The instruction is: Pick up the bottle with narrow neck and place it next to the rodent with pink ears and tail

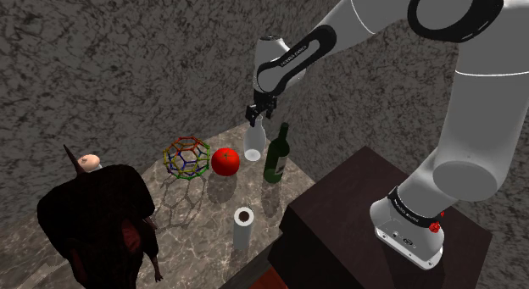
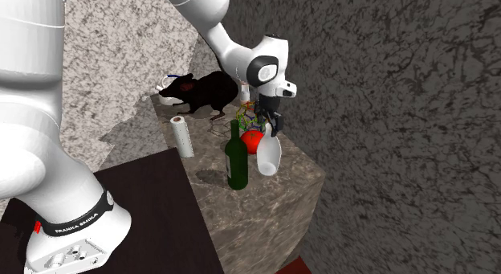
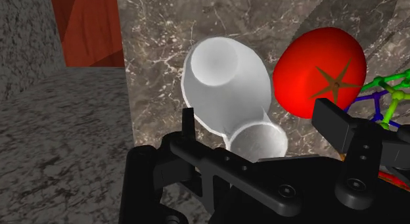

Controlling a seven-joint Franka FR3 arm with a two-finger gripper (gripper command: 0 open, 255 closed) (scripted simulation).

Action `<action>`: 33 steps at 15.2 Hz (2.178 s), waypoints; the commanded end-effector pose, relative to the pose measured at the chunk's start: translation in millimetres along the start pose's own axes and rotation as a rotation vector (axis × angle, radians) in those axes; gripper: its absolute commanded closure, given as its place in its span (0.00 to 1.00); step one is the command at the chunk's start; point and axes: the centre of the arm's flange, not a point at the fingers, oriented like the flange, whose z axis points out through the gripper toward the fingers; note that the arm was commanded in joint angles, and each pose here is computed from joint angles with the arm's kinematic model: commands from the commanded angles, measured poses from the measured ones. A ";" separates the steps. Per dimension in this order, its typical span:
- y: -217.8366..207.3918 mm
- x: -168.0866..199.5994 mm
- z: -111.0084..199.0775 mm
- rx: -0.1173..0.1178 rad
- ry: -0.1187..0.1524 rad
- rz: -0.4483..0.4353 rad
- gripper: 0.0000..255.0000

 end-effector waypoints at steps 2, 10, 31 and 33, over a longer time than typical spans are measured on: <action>-0.3 1.1 15.8 0.000 0.001 0.000 0.00; -0.3 1.1 18.8 0.000 0.001 0.000 0.00; -0.9 -0.6 -34.0 0.000 0.001 0.000 1.00; -1.0 -0.9 -44.5 0.000 0.001 0.000 1.00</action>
